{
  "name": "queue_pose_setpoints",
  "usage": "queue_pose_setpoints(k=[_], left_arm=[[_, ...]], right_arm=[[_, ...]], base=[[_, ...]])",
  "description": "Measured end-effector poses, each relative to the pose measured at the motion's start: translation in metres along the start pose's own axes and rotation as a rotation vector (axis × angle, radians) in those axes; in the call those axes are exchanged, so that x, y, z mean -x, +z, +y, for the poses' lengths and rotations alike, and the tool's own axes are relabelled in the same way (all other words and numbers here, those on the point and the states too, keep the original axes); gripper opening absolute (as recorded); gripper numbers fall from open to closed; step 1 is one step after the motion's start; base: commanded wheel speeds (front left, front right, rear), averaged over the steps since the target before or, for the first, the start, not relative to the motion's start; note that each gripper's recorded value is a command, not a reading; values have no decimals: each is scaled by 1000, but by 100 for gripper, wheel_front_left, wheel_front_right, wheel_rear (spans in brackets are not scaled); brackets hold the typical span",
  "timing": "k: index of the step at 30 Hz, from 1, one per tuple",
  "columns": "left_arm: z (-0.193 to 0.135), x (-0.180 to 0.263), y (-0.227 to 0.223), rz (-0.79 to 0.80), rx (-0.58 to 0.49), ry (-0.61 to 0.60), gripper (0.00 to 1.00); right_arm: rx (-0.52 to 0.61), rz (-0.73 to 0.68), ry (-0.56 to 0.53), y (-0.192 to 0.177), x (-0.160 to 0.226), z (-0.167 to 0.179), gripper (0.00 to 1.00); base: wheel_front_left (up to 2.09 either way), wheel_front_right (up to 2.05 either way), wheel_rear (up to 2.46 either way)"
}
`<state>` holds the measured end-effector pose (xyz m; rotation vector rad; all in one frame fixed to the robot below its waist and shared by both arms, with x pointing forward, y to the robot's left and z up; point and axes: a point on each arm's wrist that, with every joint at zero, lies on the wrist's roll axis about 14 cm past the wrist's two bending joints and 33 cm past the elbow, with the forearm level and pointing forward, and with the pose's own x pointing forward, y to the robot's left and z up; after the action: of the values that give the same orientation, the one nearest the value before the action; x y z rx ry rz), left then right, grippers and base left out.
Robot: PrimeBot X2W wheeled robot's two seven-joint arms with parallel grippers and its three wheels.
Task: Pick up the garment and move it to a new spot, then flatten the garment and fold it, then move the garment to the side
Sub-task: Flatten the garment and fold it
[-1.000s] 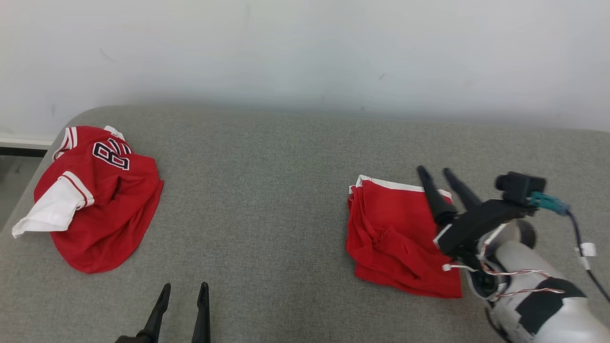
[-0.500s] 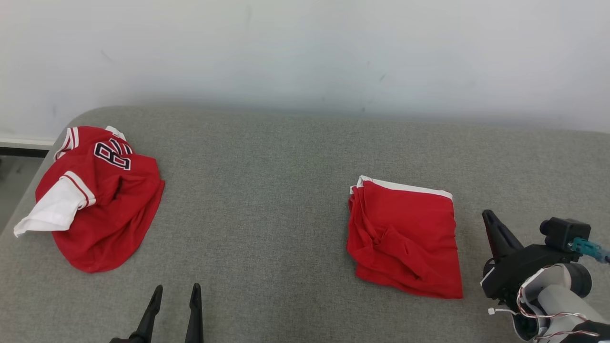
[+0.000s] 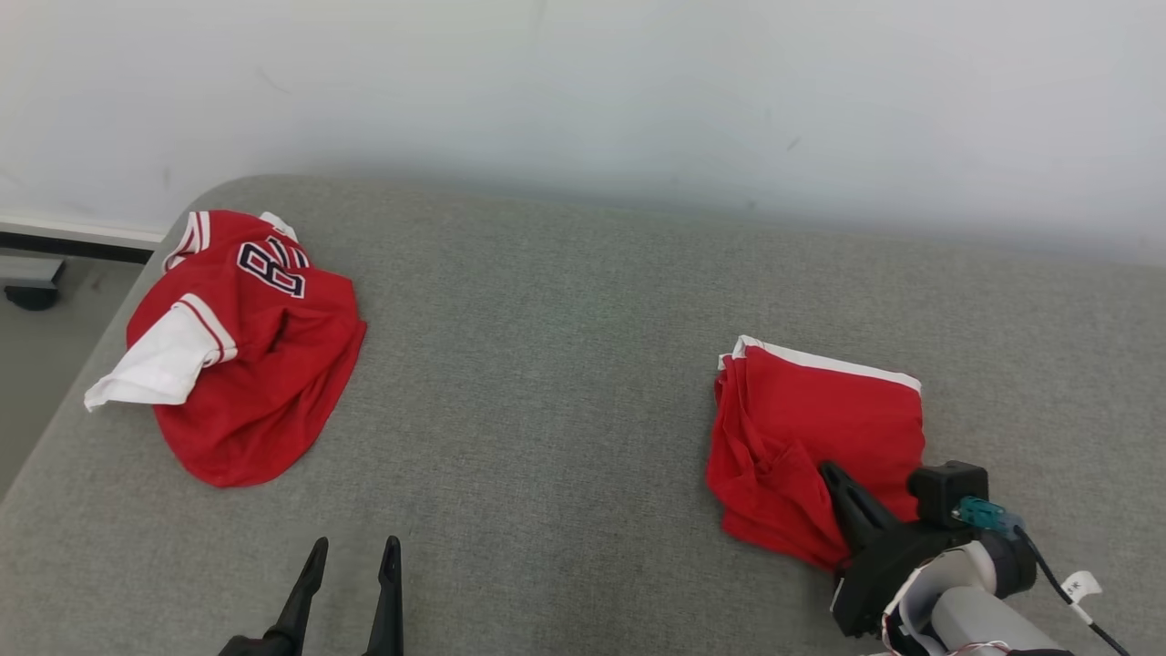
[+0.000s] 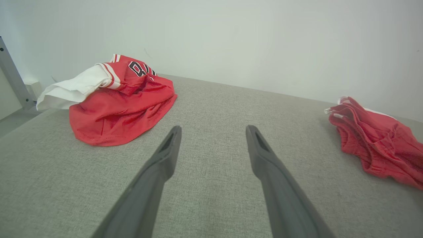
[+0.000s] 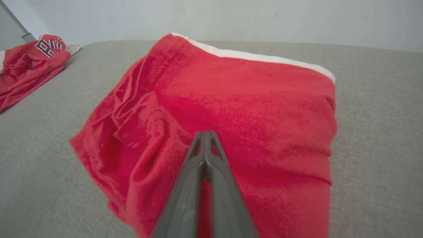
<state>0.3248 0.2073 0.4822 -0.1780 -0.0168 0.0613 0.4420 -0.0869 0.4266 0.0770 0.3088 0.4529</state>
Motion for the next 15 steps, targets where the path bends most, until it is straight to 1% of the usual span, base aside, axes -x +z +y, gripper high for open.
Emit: queue_pose_setpoints(k=[7, 15], left_arm=[[6, 5, 1, -2, -1, 21, 100], [6, 5, -1, 4, 2, 21, 100]], right_arm=[[-12, -17, 93, 2, -13, 43, 0], [-54, 6, 188, -12, -14, 93, 0]], base=[[0, 0, 0], [0, 0, 0]])
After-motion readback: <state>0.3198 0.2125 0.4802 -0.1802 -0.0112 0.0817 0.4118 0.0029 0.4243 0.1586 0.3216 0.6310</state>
